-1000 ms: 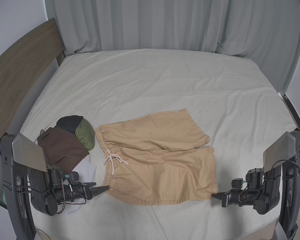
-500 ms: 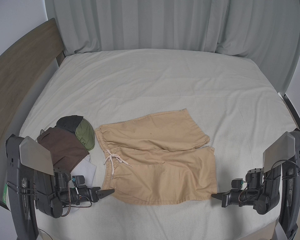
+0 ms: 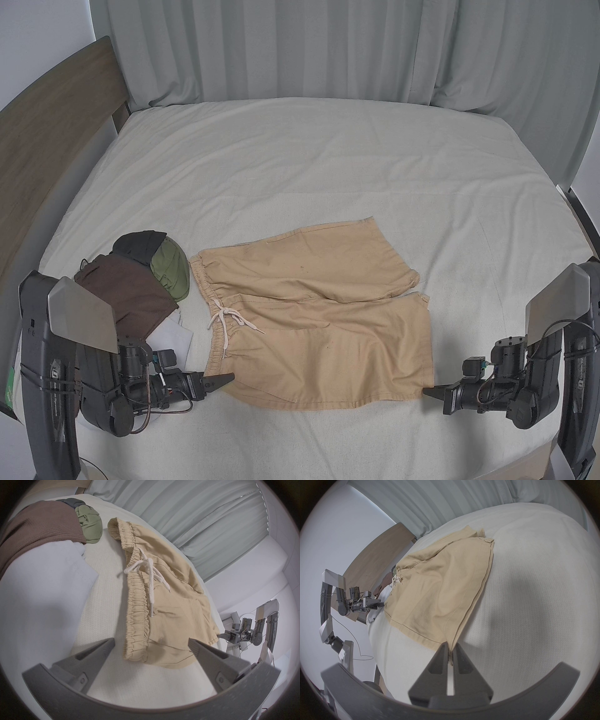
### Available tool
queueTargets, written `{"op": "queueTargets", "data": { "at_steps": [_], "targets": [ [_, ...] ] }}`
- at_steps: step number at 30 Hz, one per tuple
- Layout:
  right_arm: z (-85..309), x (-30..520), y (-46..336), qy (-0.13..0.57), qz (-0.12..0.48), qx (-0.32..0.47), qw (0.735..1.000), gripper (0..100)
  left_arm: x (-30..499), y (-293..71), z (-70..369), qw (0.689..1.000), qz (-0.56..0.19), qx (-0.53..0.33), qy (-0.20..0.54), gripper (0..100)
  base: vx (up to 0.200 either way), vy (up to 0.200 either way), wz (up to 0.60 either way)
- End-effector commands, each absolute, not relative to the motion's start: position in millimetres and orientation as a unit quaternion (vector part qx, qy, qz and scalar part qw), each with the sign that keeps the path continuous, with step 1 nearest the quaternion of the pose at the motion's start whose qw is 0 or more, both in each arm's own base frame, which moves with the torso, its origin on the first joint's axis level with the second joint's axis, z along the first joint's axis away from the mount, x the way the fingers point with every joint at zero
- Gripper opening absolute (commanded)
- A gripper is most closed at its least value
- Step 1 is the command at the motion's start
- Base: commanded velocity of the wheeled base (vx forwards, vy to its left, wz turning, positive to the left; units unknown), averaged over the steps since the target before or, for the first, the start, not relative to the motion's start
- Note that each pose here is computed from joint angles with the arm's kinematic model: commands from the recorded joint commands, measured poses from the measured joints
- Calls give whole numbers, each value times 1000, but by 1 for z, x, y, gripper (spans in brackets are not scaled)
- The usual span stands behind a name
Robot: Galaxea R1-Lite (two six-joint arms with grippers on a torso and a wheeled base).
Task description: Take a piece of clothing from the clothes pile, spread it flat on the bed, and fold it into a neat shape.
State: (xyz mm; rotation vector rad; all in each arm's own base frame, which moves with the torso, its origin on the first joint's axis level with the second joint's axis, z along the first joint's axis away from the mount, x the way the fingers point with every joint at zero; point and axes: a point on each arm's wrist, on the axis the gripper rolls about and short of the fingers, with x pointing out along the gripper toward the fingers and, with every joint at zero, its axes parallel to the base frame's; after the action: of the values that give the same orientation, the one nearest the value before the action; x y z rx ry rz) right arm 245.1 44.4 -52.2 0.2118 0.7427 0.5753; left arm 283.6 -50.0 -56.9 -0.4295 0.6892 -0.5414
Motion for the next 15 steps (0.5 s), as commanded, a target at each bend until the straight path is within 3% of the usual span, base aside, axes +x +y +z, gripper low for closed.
{"op": "queueTargets", "data": {
  "at_steps": [1,15],
  "targets": [
    [-53,245,45,357,277,102,886,0,283,-52,-58,882,-261,-206,334,0,0,0,0],
    [-52,245,45,357,277,102,886,0,275,-46,-52,883,-255,-206,336,0,0,0,0]
  ]
}}
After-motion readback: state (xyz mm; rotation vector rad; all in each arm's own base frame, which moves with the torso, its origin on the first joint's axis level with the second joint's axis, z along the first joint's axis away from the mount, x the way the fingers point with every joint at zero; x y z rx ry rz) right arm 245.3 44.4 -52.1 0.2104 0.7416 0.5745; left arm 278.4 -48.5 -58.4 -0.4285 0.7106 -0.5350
